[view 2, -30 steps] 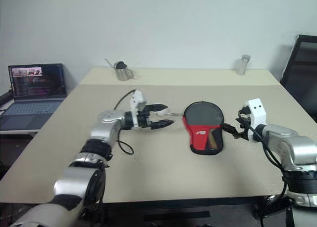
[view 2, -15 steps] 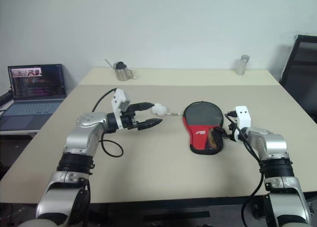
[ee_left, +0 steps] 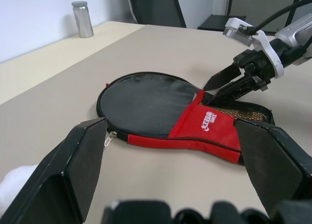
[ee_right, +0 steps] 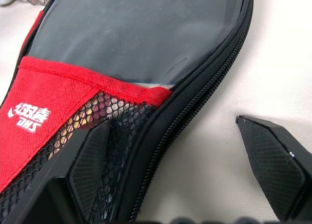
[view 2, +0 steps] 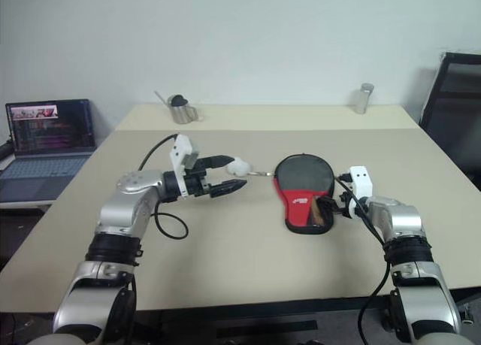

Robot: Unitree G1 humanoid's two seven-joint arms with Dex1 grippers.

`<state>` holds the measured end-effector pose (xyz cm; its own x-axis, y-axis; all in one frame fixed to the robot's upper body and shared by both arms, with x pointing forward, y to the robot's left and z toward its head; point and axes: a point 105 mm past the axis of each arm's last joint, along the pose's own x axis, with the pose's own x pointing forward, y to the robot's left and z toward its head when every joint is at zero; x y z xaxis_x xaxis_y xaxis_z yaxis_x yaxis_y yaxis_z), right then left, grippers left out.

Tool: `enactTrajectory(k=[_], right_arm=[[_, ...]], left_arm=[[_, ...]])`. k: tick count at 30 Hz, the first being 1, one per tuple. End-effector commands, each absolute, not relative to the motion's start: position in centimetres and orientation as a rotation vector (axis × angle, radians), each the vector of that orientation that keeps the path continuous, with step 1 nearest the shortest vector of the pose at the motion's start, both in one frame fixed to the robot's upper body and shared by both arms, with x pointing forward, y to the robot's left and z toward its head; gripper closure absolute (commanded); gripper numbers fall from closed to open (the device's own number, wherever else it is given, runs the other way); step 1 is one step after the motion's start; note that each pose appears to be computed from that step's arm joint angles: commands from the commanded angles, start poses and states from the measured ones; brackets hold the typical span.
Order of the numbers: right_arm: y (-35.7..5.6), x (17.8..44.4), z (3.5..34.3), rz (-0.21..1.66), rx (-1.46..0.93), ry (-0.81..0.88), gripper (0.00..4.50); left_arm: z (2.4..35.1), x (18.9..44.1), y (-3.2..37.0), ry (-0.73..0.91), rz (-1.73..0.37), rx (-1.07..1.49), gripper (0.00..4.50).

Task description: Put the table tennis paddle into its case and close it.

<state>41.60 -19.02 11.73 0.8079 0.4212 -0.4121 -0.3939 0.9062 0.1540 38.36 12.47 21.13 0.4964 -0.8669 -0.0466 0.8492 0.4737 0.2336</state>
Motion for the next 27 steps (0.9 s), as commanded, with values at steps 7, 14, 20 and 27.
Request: enactTrajectory(k=[7,14,20,27], right_arm=[[-16.8,41.8,10.6,0.512,0.034,0.495,1.60],[-15.5,41.6,10.0,0.551,0.010,0.514,3.95],[-13.8,41.4,10.4,0.601,0.036,0.510,4.46],[-10.7,40.7,12.1,0.697,0.064,0.477,4.46]], left_arm=[[22.0,37.7,12.7,-0.111,-1.050,0.288,0.00],[20.7,36.8,13.8,-0.051,-1.076,0.294,0.00],[18.9,34.4,16.0,0.053,-1.142,0.295,0.00],[18.2,32.5,16.9,0.093,-1.175,0.270,0.00]])
